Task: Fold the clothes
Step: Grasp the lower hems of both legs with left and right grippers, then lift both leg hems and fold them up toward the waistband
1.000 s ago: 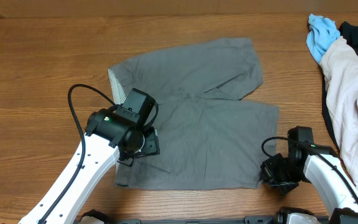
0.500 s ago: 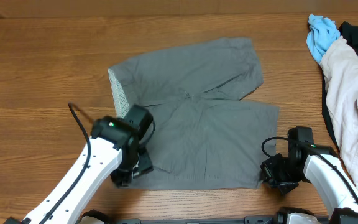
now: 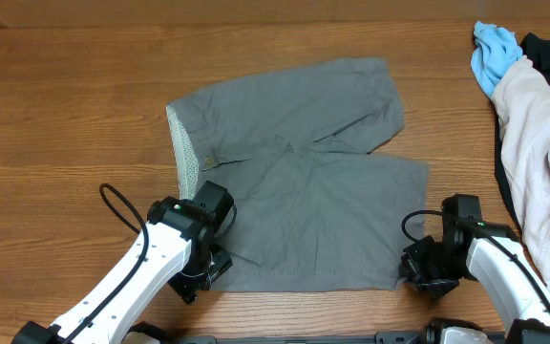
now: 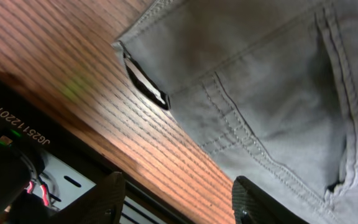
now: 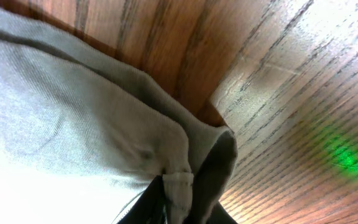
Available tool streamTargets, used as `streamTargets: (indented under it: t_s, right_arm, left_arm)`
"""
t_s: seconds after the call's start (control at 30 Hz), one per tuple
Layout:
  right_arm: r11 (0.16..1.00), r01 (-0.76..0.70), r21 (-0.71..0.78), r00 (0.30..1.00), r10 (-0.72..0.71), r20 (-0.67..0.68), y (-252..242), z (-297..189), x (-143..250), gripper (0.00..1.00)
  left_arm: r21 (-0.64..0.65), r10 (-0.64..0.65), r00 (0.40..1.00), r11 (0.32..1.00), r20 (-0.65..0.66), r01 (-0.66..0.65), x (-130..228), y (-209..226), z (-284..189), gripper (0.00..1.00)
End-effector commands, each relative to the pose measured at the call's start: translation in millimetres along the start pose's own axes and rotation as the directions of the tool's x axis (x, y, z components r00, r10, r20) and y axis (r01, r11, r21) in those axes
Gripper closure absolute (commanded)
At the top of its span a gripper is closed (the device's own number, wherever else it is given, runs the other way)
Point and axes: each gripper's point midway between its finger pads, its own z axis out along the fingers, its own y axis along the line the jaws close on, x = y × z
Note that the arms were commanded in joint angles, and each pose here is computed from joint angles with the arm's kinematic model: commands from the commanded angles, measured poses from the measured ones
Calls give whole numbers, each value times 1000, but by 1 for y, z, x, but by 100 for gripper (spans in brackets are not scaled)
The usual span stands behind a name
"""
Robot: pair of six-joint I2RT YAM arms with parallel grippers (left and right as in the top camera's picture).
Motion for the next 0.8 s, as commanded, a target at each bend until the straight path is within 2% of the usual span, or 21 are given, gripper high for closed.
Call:
streamTargets:
  t_s: [0.0, 0.1, 0.2, 0.4, 0.57, 0.77]
  right_arm:
    - [1000, 0, 21, 999, 0, 37, -5, 1, -7, 84]
    - [1000, 0, 20, 999, 0, 38, -5, 1, -7, 84]
    - [1000, 0, 19, 999, -1, 38, -4, 1, -7, 80]
    - [1000, 0, 21, 999, -1, 38, -5, 1, -7, 80]
    - [1000, 0, 20, 999, -1, 38, -5, 1, -7, 80]
    - [1000, 0, 18, 999, -1, 39, -4, 1, -7, 79]
  left_arm:
    - [-19, -52, 998, 998, 34, 53, -5, 5, 3, 40]
    - [-34, -78, 996, 996, 35, 79, -5, 10, 7, 38]
    - [-51, -145, 989, 988, 38, 147, -4, 15, 12, 30]
    - [17, -181, 982, 983, 47, 181, -16, 4, 22, 30]
    - [72, -132, 990, 989, 52, 128, -23, -6, 28, 28]
    - [60, -130, 991, 990, 27, 129, -18, 1, 44, 28]
